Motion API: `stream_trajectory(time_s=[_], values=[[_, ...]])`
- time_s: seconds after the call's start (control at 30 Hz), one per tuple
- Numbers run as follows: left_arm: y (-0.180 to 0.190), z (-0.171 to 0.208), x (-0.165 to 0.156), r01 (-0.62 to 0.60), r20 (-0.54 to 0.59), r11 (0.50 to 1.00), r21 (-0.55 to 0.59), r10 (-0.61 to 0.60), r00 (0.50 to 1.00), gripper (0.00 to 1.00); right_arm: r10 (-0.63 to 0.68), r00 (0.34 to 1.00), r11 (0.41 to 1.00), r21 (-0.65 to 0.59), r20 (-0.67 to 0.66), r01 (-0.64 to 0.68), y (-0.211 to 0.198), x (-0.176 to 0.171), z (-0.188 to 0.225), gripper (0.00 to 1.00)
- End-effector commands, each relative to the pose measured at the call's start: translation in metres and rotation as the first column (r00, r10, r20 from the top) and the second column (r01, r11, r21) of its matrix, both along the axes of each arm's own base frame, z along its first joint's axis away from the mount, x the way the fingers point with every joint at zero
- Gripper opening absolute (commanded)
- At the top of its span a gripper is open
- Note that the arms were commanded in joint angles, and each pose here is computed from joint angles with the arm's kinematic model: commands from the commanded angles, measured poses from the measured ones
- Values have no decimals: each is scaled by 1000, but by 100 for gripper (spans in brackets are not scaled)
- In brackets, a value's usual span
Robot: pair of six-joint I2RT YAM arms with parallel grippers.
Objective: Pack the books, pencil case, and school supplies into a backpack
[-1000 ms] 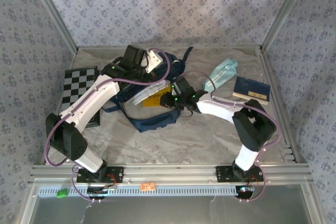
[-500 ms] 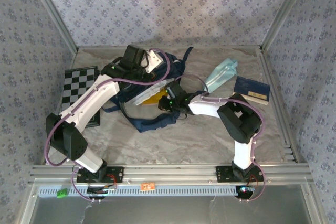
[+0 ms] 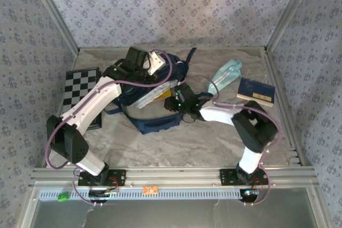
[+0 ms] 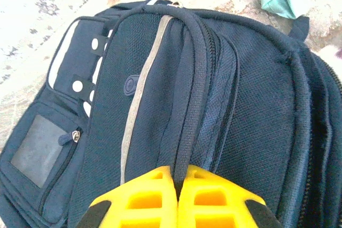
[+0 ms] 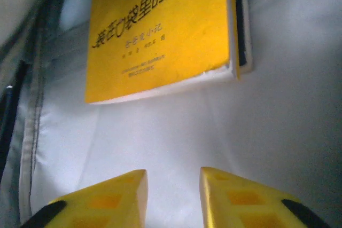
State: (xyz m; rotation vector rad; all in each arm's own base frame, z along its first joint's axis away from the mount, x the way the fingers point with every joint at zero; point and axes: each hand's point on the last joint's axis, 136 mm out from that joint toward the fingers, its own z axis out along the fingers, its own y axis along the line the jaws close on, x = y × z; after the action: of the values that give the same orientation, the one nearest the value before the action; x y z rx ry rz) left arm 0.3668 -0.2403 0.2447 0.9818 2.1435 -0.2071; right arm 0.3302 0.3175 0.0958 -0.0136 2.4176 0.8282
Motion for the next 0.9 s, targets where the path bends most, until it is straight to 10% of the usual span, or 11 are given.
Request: stream_trajectory(time_s=[0.0, 0.2, 0.43, 0.87], values=[[-8, 19, -3, -2, 37, 994, -110, 6, 999, 0, -55, 998, 994, -97, 37, 59, -43, -16, 20, 42], [-21, -30, -21, -21, -88, 992, -121, 11, 996, 0, -200, 979, 954, -233, -24, 189, -125, -40, 28, 55], [-40, -72, -48, -54, -210, 987, -149, 22, 977, 34, -378, 923, 901, -255, -70, 350, -217, -37, 34, 66], [-93, -44, -62, -280, -354, 840, -464, 114, 928, 50, -678, 729, 717, -300, -92, 629, -362, 25, 22, 78]])
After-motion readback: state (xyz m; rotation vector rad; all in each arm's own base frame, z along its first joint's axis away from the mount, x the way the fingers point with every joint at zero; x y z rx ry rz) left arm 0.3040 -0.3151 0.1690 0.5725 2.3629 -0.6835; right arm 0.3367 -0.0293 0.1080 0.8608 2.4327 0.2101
